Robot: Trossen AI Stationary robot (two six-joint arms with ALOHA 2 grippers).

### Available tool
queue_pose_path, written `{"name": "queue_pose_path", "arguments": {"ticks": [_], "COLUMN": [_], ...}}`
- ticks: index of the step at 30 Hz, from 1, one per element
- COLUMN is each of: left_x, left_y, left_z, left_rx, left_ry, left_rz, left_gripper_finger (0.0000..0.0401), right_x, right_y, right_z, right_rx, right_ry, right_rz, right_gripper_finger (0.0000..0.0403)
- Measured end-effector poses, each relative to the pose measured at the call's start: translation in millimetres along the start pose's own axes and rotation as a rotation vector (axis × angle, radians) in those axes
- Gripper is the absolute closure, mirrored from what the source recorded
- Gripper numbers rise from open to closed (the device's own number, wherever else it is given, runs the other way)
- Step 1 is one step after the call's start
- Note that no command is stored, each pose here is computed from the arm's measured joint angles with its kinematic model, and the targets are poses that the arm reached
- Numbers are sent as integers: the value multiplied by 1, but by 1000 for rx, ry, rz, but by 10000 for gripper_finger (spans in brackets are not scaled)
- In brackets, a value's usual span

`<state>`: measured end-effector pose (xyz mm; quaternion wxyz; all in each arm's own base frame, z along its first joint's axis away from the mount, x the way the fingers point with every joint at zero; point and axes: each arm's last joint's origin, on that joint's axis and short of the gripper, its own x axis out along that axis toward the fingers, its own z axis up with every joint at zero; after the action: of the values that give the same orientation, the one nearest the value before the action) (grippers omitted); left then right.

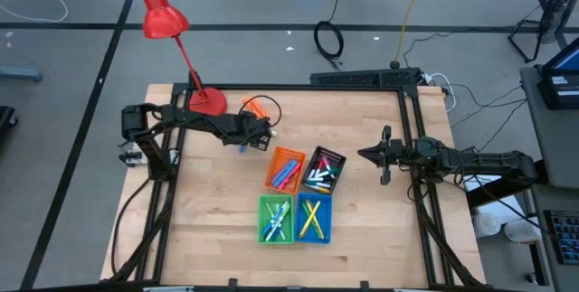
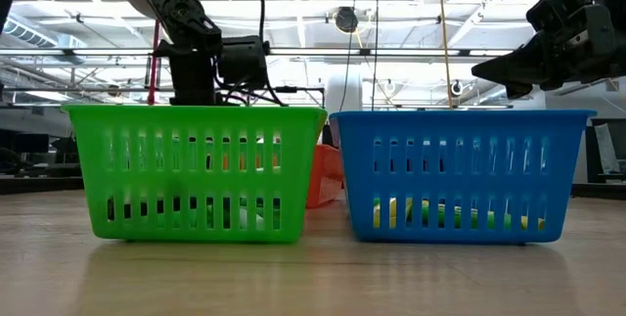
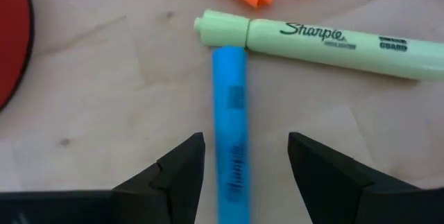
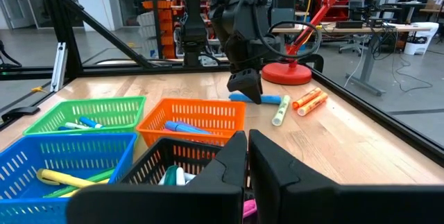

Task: Pick & Place Markers
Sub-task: Put the blue highlighter pen into the orange basket

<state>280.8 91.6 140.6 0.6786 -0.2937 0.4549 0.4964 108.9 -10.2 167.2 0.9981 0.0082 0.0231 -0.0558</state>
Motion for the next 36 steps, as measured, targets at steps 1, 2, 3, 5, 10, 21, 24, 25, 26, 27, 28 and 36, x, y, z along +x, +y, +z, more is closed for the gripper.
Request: {"name": "queue_pose_path", "arguments": {"ticks": [1,2,3,5,10,21,24,25,26,27,28,36], "left_x": [0,0,0,0,1,19,18,18,18,18,18,18], "left_y": [0,0,0,1,0,-5,-4,-4,-4,-4,-4,-4], "left_z": [0,1,1,1,1,-1,-1,-1,-1,-1,-1,-1], "left_rx": [7,13,16,22,21,75,70,68,67,67,67,68], "left_ry": [-7,-14,-19,-23,-15,24,22,22,22,22,22,22], "left_rz": [3,9,14,18,12,15,11,9,9,9,9,11], "left_gripper_finger": [187,187,187,187,187,187,187,187,187,187,187,187], "right_x": [0,0,0,0,0,0,0,0,0,0,0,0], "right_y": [0,0,0,0,0,0,0,0,0,0,0,0], "right_z": [0,0,0,0,0,0,0,0,0,0,0,0], "right_rx": [0,0,0,0,0,0,0,0,0,0,0,0], "right_ry": [0,0,0,0,0,-1,0,0,0,0,0,0], "right_rz": [0,0,0,0,0,-1,0,0,0,0,0,0], "right_gripper_finger": [394,394,394,394,394,394,394,394,394,394,394,394]}}
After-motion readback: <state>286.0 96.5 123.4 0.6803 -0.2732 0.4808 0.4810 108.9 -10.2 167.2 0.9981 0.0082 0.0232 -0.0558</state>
